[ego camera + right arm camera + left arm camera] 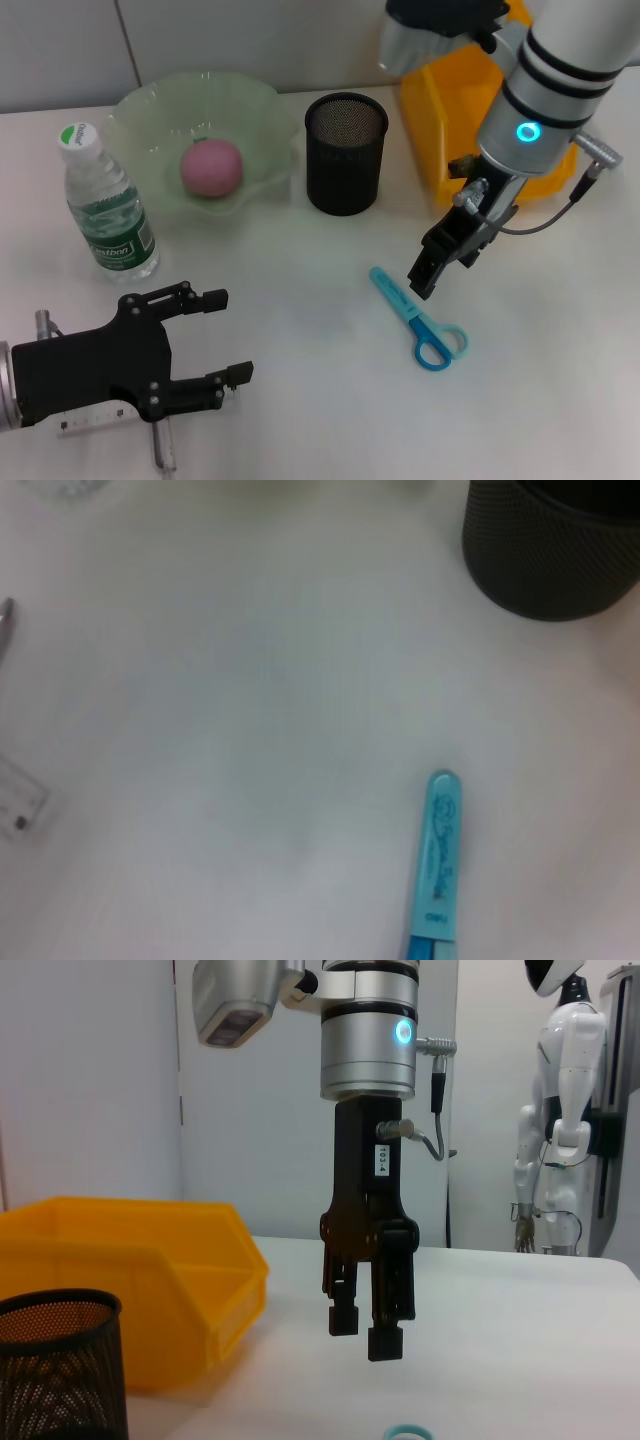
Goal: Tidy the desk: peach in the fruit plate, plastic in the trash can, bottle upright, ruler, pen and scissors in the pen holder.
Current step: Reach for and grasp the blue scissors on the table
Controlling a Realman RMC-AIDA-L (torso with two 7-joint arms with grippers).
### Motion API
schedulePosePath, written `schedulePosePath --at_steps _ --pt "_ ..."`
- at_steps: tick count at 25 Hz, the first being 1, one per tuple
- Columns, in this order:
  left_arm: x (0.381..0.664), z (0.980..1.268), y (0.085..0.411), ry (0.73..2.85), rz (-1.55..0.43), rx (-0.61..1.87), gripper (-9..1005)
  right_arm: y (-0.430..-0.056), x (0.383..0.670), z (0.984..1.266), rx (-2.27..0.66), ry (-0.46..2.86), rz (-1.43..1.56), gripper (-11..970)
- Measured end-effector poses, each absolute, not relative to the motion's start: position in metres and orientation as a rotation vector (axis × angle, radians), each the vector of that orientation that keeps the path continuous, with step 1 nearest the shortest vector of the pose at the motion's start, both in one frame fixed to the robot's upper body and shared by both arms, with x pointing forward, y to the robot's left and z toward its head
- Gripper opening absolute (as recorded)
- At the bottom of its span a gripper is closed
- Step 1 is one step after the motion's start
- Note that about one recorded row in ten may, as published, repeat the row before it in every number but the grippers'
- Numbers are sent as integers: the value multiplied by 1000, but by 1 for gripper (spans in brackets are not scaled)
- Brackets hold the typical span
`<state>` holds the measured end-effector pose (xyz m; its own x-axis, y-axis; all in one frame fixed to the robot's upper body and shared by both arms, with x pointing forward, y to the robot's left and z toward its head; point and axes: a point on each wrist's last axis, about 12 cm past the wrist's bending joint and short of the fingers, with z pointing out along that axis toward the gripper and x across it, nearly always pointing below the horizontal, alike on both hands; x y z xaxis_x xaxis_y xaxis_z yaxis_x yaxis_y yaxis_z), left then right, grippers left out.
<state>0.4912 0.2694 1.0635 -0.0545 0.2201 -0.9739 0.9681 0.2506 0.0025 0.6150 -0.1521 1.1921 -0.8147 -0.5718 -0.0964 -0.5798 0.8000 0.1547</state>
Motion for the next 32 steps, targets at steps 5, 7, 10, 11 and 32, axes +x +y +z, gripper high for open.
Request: schedulePosePath --at_steps 5,7,10,11,32 --pt "492 1063 270 1509 -911 1160 799 -140 614 1185 -991 2949 189 729" --pt "492 1063 270 1510 -911 1161 799 -137 614 1181 -1011 2955 178 729" --pt "492 1063 270 1511 -912 1162 799 -132 612 1176 -1036 2947 170 729" --pt "492 1063 270 1512 -913 1161 799 -130 612 1173 -1045 2940 170 729" --pt "492 1062 270 1525 -919 1153 798 -124 609 1156 -1089 2856 169 729"
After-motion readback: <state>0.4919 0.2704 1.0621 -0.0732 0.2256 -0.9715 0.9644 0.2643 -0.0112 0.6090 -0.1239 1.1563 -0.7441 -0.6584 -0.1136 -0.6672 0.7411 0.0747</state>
